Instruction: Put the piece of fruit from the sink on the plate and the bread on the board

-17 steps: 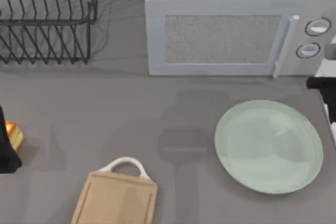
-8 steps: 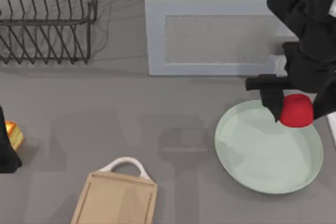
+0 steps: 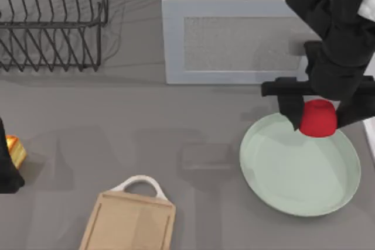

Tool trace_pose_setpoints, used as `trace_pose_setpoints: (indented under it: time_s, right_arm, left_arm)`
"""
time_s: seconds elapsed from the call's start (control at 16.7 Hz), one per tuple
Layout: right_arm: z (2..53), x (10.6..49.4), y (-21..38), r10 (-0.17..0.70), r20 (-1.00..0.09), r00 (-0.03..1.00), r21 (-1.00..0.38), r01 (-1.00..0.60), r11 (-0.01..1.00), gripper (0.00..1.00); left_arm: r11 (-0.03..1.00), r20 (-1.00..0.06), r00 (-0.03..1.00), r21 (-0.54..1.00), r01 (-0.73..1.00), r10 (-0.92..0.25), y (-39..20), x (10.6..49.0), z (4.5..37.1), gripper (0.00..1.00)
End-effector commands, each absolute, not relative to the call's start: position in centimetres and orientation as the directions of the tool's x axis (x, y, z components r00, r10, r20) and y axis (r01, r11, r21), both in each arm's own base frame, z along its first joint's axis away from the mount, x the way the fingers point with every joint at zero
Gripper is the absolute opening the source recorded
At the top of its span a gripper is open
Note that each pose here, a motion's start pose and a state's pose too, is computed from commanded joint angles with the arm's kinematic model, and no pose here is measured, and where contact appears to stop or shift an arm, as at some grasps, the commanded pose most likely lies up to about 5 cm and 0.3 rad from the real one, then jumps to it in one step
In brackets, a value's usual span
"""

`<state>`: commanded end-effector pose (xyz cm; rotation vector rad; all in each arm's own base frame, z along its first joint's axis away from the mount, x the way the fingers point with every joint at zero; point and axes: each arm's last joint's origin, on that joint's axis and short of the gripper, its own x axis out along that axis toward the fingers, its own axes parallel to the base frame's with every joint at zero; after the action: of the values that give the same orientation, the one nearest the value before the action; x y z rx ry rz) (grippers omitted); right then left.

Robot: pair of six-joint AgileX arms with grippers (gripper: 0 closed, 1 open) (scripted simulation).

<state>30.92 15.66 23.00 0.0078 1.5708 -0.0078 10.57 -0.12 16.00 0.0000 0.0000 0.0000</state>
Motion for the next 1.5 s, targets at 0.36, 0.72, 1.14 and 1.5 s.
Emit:
trace_pose_setpoints:
  time_s: [0.36, 0.72, 1.14, 1.5]
  right_arm:
    - [23.00, 30.92, 15.66, 0.000, -1.000, 0.000, 0.000, 0.010, 1.000, 0.45]
    - [23.00, 30.92, 15.66, 0.000, -1.000, 0.000, 0.000, 0.010, 1.000, 0.90]
    - [23.00, 30.92, 15.66, 0.000, -1.000, 0.000, 0.000, 0.010, 1.000, 1.00]
    - [23.39, 30.68, 15.15, 0.013, -1.000, 0.026, 0.013, 0.011, 1.000, 1.00]
  left_arm:
    - [1.000, 0.000, 1.000, 0.000, 0.000, 0.000, -0.12, 10.57, 16.00, 1.00]
    - [1.000, 0.000, 1.000, 0.000, 0.000, 0.000, -0.12, 10.57, 16.00, 1.00]
    - [1.000, 0.000, 1.000, 0.000, 0.000, 0.000, -0.12, 10.57, 16.00, 1.00]
    - [1.000, 0.000, 1.000, 0.000, 0.000, 0.000, -0.12, 10.57, 16.00, 1.00]
